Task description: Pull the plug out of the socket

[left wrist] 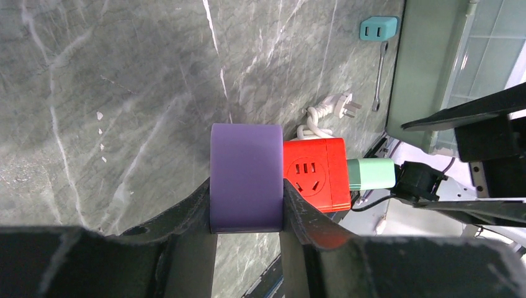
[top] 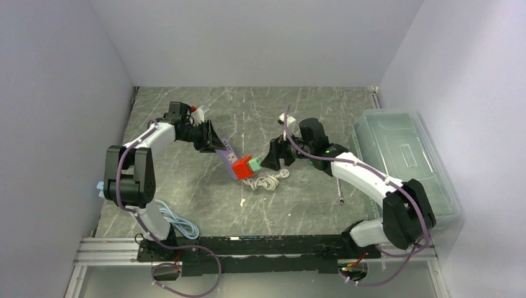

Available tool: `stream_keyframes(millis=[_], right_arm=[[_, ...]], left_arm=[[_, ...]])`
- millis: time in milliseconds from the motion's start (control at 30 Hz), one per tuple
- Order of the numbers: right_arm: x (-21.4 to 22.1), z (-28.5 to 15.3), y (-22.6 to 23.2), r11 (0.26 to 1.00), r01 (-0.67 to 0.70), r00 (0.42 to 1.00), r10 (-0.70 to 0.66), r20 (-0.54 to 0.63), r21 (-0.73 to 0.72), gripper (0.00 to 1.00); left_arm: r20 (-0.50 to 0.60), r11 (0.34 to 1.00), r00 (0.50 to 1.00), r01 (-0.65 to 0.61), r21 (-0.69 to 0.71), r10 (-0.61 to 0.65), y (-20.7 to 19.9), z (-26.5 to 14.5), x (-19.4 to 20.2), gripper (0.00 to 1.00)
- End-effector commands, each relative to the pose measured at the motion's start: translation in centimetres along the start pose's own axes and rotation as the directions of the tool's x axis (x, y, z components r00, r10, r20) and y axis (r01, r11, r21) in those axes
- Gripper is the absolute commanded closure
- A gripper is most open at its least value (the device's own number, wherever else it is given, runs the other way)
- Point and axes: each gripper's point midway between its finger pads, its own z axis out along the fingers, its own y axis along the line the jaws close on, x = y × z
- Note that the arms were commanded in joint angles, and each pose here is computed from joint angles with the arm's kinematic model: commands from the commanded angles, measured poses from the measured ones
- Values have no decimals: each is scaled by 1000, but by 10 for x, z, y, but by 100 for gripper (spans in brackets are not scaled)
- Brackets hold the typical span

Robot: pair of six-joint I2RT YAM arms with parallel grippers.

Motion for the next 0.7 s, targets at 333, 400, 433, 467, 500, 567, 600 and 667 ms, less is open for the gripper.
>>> stream_keyframes(millis=[333, 400, 433, 467, 500, 567, 600, 667], right_arm=[[-10, 36, 20, 998, 40, 999, -40, 21, -43, 36], [-11, 38, 21, 998, 43, 999, -43, 23, -37, 39], [-11, 39, 22, 998, 45, 999, -44, 27, -39, 41], [-12, 40, 25, 998, 47, 999, -46, 29, -43, 42], [-12, 41, 26, 998, 50, 998, -49, 32, -41, 43], [-13, 44, 28, 998, 57, 998, -55, 32, -37, 47], [-13, 45, 29, 998, 59, 998, -58, 32, -35, 49], [-12, 48, 31, 997, 62, 998, -61, 26, -33, 51]], left_arm=[[22, 997, 999, -40, 64, 39, -20, -7, -8, 100], [21, 997, 999, -39, 66, 37, -21, -7, -7, 100], [22, 997, 999, -39, 67, 38, -21, -7, -8, 100], [22, 997, 999, -39, 66, 38, -21, -7, -8, 100], [23, 997, 999, -37, 67, 36, -21, -7, -8, 100], [21, 997, 999, -36, 66, 34, -20, -7, -8, 100], [21, 997, 999, -34, 66, 33, -20, -6, -7, 100], [21, 997, 999, -34, 64, 33, -20, -6, -7, 100]])
